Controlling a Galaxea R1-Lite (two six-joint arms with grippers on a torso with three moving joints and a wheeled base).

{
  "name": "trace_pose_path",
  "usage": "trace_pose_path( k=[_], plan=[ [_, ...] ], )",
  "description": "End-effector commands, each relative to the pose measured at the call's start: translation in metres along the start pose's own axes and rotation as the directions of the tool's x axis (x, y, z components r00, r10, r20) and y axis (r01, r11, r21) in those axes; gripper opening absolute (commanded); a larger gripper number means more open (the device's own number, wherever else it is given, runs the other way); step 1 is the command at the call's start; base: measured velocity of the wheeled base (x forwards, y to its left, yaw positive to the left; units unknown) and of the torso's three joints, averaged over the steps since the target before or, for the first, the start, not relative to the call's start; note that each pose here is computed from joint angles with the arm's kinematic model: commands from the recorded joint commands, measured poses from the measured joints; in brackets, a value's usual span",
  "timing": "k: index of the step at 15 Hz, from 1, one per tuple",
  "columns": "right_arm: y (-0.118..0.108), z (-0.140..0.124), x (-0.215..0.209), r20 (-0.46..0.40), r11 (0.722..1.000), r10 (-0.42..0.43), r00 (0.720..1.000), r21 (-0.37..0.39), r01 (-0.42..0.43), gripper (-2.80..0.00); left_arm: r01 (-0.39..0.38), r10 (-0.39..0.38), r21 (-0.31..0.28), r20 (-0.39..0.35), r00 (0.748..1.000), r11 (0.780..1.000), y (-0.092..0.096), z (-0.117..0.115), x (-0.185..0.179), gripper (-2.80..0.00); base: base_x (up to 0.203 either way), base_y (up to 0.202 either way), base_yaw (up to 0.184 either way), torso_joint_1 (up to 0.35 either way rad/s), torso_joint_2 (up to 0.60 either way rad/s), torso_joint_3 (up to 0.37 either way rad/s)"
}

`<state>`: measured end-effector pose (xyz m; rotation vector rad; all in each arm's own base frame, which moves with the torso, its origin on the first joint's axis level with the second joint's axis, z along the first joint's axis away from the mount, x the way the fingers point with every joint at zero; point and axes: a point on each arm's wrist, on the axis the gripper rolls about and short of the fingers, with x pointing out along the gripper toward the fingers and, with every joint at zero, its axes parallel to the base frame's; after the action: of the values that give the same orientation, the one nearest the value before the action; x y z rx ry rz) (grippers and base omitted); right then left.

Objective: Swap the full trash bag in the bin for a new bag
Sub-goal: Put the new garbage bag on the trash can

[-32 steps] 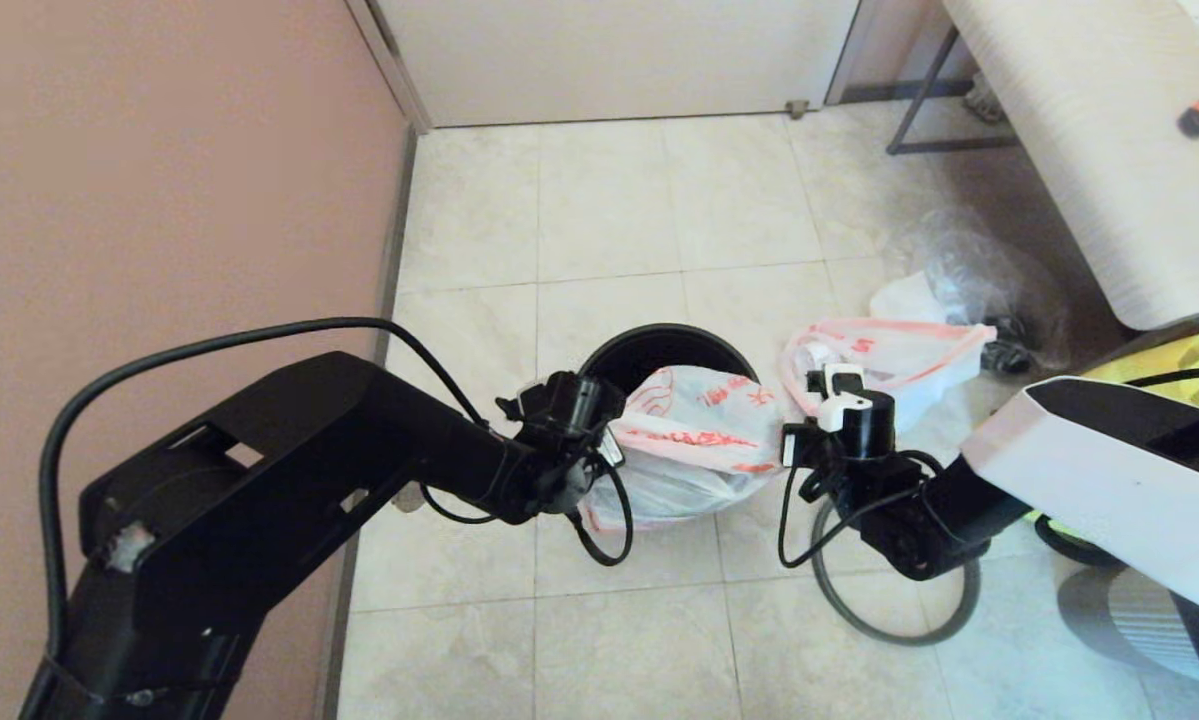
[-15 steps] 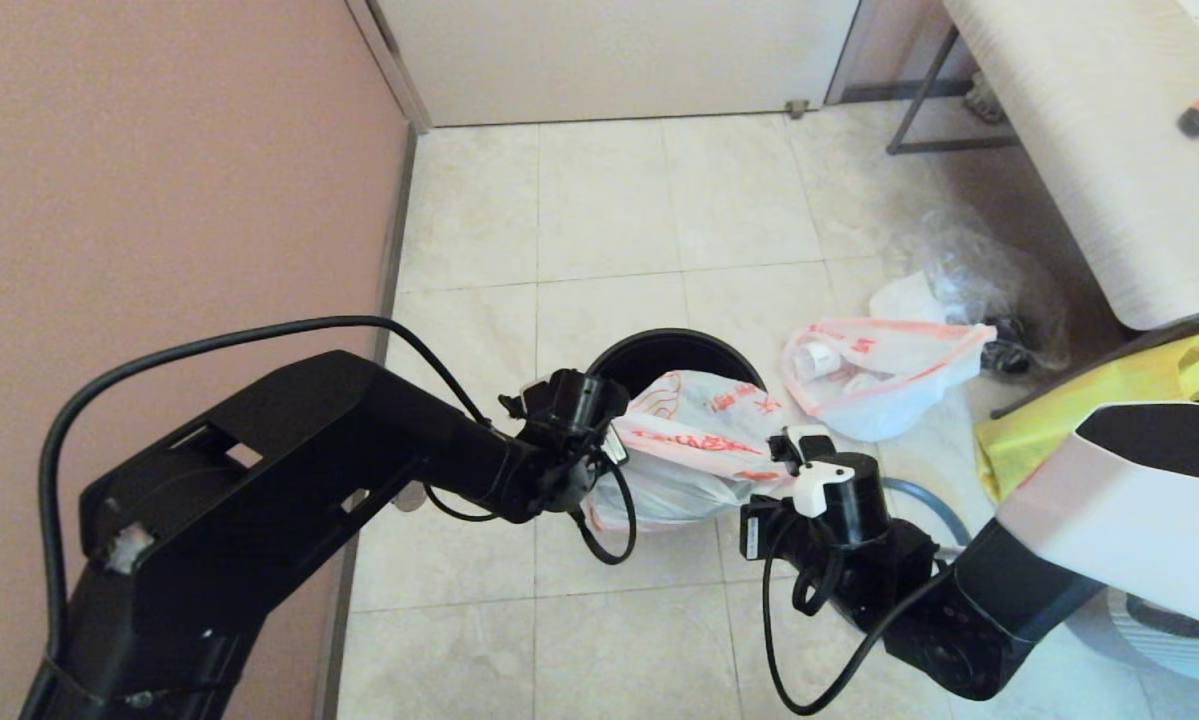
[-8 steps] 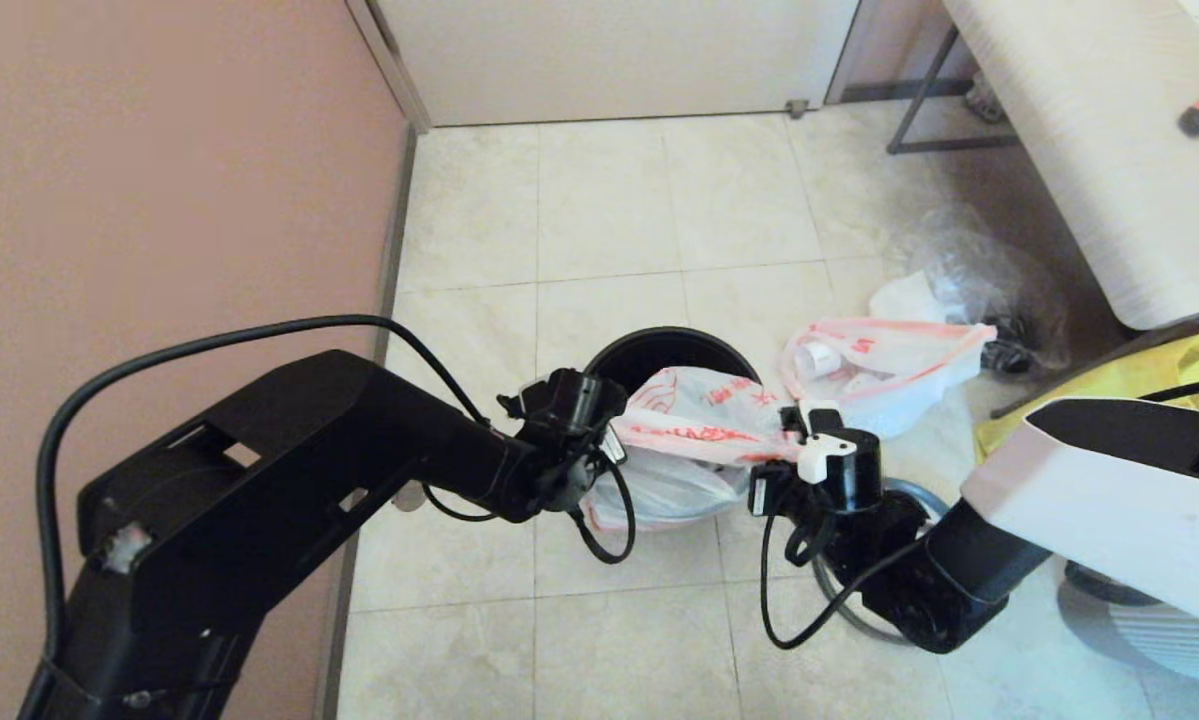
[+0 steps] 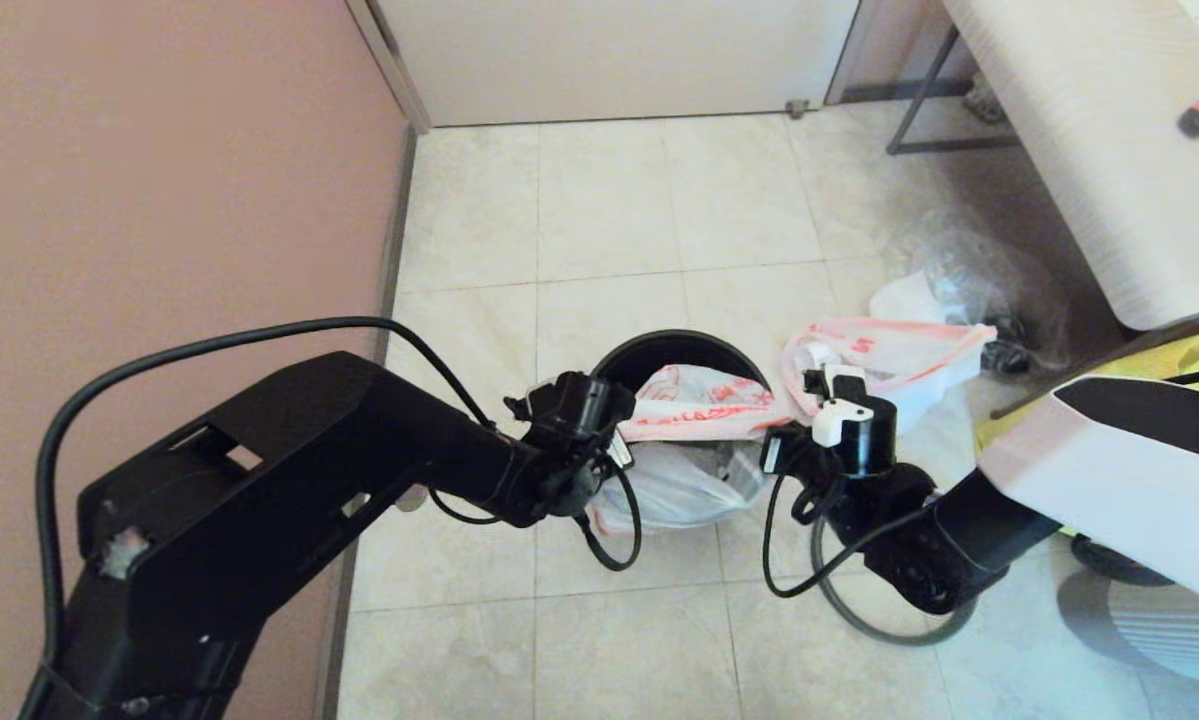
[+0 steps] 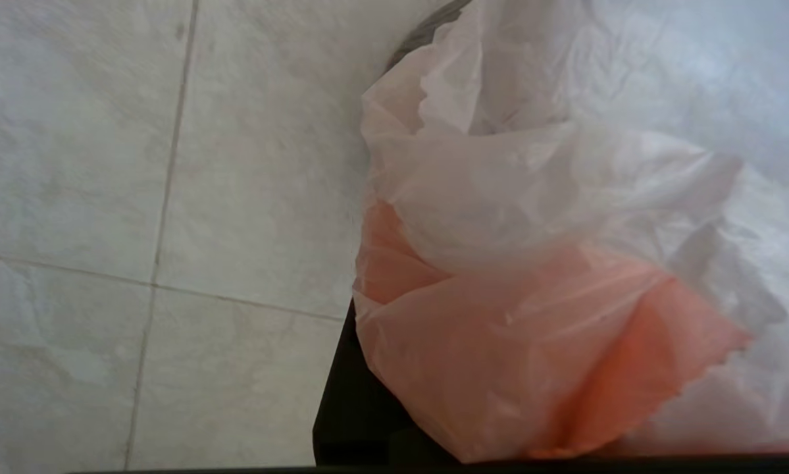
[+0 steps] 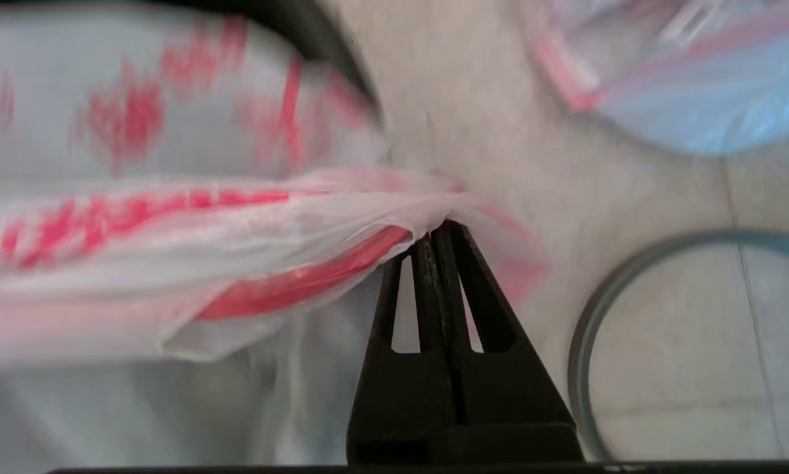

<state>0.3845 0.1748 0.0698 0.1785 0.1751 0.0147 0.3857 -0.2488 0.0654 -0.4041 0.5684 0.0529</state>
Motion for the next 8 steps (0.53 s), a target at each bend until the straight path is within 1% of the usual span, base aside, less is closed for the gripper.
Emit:
trace_pose_path(
  k=[1,4,6,8],
  plan=[
    [-0.004,0.003,0.010,0.021,1.000,-0.015,1.000,0.013,0.015,-2.80,0.013,-0.013,0.000,0.002,1.000,1.000,-0.005,0.000,-0.007,-2.80,0.000,0.000,0.000,0.000,0.00,0.000],
    [-0.005,0.004,0.023,0.031,1.000,-0.008,0.999,0.021,0.008,-2.80,0.019,-0.019,0.008,-0.006,1.000,1.000,-0.007,-0.005,-0.009,-2.80,0.000,0.000,0.000,0.000,0.00,0.000],
    [-0.003,0.012,0.028,0.039,1.000,-0.007,0.999,0.025,0.006,-2.80,0.022,-0.022,0.015,-0.013,1.000,1.000,-0.009,-0.009,-0.010,-2.80,0.000,0.000,0.000,0.000,0.00,0.000],
    [0.001,0.024,0.032,0.065,0.999,-0.003,0.998,0.036,0.001,-2.80,0.026,-0.026,0.030,-0.026,0.999,0.999,-0.011,-0.016,-0.012,-2.80,0.000,0.000,0.000,0.000,0.00,0.000]
  ],
)
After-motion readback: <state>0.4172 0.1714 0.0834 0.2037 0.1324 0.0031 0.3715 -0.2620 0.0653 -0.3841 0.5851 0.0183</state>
